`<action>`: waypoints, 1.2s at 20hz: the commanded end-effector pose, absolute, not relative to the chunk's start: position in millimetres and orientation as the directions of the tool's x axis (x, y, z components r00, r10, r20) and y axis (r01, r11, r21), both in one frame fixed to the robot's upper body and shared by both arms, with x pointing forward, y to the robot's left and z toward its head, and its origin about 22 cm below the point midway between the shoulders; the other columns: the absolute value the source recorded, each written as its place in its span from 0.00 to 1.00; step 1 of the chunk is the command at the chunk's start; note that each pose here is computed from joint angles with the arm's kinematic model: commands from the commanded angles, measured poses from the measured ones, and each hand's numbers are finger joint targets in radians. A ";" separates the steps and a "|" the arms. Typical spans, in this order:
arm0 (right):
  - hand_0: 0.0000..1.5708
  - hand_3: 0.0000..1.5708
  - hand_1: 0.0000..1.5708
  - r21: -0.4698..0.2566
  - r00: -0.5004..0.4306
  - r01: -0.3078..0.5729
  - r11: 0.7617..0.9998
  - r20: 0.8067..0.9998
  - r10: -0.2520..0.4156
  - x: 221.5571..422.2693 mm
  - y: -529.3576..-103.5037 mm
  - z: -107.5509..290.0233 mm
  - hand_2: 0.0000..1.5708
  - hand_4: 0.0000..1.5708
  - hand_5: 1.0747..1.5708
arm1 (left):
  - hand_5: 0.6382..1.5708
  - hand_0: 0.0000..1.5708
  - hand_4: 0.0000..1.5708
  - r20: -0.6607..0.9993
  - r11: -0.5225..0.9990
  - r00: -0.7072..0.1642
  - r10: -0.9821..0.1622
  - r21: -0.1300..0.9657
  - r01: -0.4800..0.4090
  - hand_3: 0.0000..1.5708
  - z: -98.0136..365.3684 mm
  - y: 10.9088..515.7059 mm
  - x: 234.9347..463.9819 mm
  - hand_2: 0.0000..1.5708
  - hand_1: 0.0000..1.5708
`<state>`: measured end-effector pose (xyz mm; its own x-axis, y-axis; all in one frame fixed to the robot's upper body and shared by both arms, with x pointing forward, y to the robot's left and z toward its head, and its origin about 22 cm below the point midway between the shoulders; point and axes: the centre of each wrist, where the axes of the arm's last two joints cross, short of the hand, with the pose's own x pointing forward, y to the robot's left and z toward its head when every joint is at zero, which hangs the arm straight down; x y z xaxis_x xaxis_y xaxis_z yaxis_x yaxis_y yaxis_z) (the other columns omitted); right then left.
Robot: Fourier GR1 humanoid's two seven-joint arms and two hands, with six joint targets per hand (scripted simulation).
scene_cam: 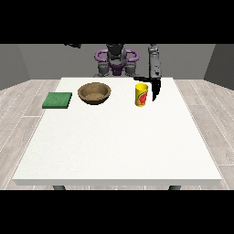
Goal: Pick the cup and pour the ball into the bowl, then pick the bowl and place it on the pad
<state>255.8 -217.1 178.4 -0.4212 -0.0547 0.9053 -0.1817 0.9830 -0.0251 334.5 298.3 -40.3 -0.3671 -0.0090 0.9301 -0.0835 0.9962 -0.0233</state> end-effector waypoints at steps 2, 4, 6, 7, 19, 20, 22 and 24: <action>0.00 0.00 0.00 -0.067 -0.505 -0.219 0.973 0.861 -0.054 238.2 -218.1 198.7 0.00 0.00 0.99 | 0.85 0.00 0.00 0.901 0.989 -0.433 -0.033 -0.034 -0.145 0.00 -39.1 316.5 347.4 0.00 0.00; 0.00 0.00 0.00 -0.060 -0.514 -0.190 0.980 0.857 -0.047 235.8 -227.4 198.6 0.00 0.00 0.99 | 0.85 0.00 0.00 0.905 0.993 -0.425 -0.034 -0.018 -0.118 0.00 -59.7 308.6 335.4 0.00 0.00; 0.00 0.00 0.00 -0.051 -0.502 -0.202 0.978 0.863 -0.058 227.7 -227.2 209.8 0.00 0.00 0.99 | 0.84 0.00 0.00 0.917 0.992 -0.399 -0.024 -0.027 -0.123 0.00 -59.9 300.0 342.8 0.00 0.00; 0.00 0.00 0.00 -0.075 -0.520 -0.190 0.979 0.853 -0.036 227.1 -239.1 213.3 0.00 0.00 0.99 | 0.84 0.00 0.00 0.902 0.987 -0.429 -0.040 -0.032 -0.158 0.00 -47.1 324.3 346.3 0.00 0.00; 0.00 0.00 0.00 -0.066 -0.507 -0.206 0.976 0.860 -0.049 217.8 -256.8 217.7 0.00 0.08 0.98 | 0.90 0.84 0.68 0.840 0.922 -0.398 -0.369 0.277 -0.269 1.00 -77.2 289.9 334.8 1.00 0.84; 0.00 0.00 0.00 -0.053 -0.462 -0.197 0.979 0.886 -0.045 230.0 -280.1 207.3 0.00 0.07 0.98 | 0.90 0.85 0.67 0.840 0.903 -0.360 -0.406 0.306 -0.303 1.00 -77.1 288.8 333.1 1.00 0.85; 0.00 0.00 0.00 -0.013 -0.420 -0.149 0.989 0.906 -0.052 238.2 -284.5 198.1 0.00 0.07 0.98 | 0.92 0.85 0.70 0.797 0.876 -0.371 -0.476 0.390 -0.285 1.00 -55.6 301.0 345.7 1.00 0.85; 0.00 0.00 0.00 -0.003 -0.350 -0.155 0.988 0.935 -0.052 248.5 -295.0 195.9 0.00 0.11 0.97 | 0.92 0.86 0.71 0.802 0.864 -0.327 -0.499 0.434 -0.254 1.00 -47.4 268.4 360.0 1.00 0.86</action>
<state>236.8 -278.3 205.6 -0.4375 -0.0526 0.8977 -0.1823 0.9827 -0.0313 349.4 296.1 -53.8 -0.3682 -0.4301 0.8243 -0.2822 0.8964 0.3417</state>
